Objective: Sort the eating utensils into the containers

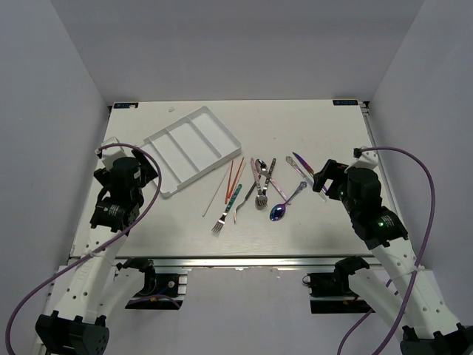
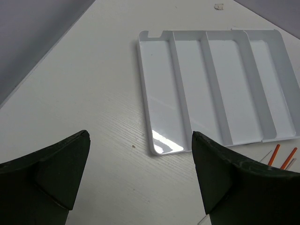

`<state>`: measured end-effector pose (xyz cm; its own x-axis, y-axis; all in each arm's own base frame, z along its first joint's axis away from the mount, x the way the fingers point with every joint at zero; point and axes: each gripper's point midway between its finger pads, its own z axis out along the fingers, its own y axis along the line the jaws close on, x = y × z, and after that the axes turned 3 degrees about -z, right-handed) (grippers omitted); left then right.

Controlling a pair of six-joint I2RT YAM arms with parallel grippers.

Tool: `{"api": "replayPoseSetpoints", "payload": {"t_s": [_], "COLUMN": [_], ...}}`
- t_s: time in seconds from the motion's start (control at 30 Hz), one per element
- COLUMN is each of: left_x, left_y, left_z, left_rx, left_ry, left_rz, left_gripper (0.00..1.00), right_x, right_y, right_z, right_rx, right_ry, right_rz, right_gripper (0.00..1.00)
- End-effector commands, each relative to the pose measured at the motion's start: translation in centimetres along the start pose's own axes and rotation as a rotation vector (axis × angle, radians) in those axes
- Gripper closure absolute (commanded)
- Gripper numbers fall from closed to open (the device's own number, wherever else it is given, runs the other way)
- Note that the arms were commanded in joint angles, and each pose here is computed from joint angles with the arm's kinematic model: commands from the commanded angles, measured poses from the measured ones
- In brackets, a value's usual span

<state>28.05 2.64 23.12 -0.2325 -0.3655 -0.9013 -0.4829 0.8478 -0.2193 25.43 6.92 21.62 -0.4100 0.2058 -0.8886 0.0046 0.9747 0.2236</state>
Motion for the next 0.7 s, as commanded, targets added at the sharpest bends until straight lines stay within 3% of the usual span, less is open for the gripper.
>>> {"api": "replayPoseSetpoints", "payload": {"t_s": [0.0, 0.3, 0.57, 0.63, 0.67], "left_x": [-1.3, -1.1, -0.8, -0.7, -0.7], "left_y": [-0.3, -0.4, -0.1, -0.2, -0.2], "left_z": [-0.3, 0.0, 0.5, 0.5, 0.6], "left_rx": [0.011, 0.015, 0.007, 0.013, 0.011], "left_ry": [-0.024, -0.013, 0.009, 0.011, 0.012], "left_rz": [-0.027, -0.025, -0.026, -0.025, -0.026], "left_gripper": [0.02, 0.02, 0.02, 0.02, 0.02], "right_x": [-2.1, -1.6, 0.5, 1.4, 1.8], "right_y": [0.5, 2.6, 6.1, 6.4, 6.2], "right_z": [-0.3, 1.1, 6.2, 8.1, 8.6], "right_rx": [-0.014, -0.103, -0.179, -0.155, -0.127], "right_ry": [-0.073, -0.04, 0.133, 0.179, 0.203], "right_rz": [0.007, 0.031, 0.06, 0.042, 0.035], "right_gripper": [0.11, 0.11, 0.11, 0.14, 0.2]}}
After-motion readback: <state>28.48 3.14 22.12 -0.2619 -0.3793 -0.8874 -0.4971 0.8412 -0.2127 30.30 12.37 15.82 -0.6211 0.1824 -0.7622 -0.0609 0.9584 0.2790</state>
